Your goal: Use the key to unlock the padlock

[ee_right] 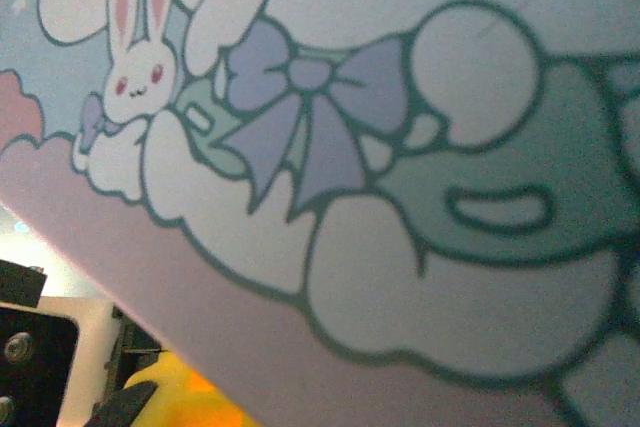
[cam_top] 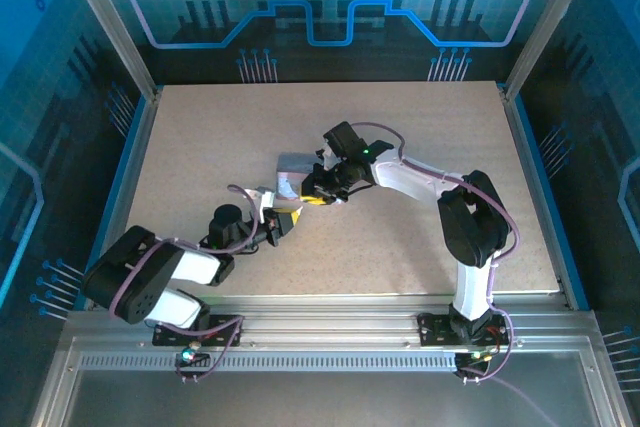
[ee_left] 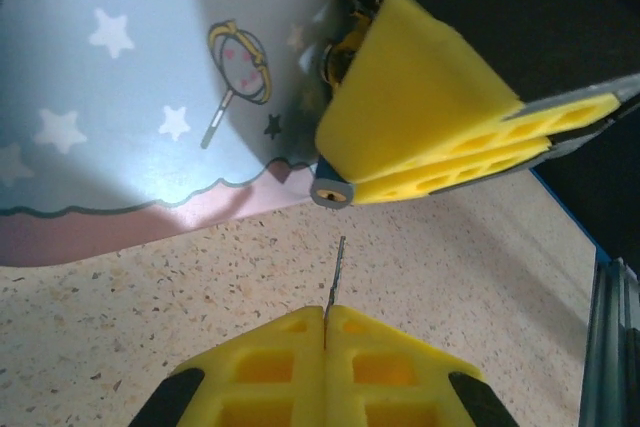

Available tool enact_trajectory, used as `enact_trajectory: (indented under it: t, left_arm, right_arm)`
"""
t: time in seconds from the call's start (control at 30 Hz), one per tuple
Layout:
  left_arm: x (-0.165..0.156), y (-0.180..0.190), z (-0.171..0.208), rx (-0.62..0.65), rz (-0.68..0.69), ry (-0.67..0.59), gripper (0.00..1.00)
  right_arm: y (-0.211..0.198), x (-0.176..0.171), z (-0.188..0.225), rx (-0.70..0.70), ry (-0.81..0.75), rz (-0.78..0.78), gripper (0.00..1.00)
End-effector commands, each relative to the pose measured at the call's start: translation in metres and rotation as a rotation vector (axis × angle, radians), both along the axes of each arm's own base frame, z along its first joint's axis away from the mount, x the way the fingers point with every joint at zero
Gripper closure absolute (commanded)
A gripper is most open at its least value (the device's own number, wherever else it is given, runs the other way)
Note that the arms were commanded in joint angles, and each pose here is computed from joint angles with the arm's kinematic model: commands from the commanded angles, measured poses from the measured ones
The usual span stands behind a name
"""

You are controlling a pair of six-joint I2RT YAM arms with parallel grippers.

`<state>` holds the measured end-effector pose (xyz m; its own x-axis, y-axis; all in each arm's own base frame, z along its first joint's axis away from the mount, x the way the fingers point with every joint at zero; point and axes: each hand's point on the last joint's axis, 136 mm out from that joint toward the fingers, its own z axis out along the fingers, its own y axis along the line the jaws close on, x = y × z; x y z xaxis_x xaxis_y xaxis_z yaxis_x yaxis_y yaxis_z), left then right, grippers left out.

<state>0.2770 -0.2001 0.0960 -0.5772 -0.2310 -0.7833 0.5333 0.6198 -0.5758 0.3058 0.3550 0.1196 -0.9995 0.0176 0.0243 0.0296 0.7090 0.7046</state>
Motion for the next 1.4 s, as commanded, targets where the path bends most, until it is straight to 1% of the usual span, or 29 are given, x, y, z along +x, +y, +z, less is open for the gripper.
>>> enact_trajectory:
  t: [0.0, 0.23, 0.73, 1.37]
  left_arm:
    - [0.001, -0.002, 0.014, -0.056, -0.013, -0.051, 1.00]
    - [0.006, 0.000, 0.015, -0.108, -0.002, -0.052, 1.00]
    - [0.001, -0.002, 0.017, -0.110, -0.028, -0.060, 1.00]
    - [0.006, 0.001, 0.026, -0.118, 0.000, -0.075, 1.00]
  right_arm:
    - [0.003, 0.001, 0.031, 0.083, -0.041, 0.004, 1.00]
    - [0.001, 0.000, 0.028, 0.074, -0.040, -0.001, 1.00]
    - [-0.002, 0.003, 0.028, 0.064, -0.048, -0.016, 1.00]
    - [-0.003, -0.002, 0.021, 0.061, -0.032, -0.013, 1.00]
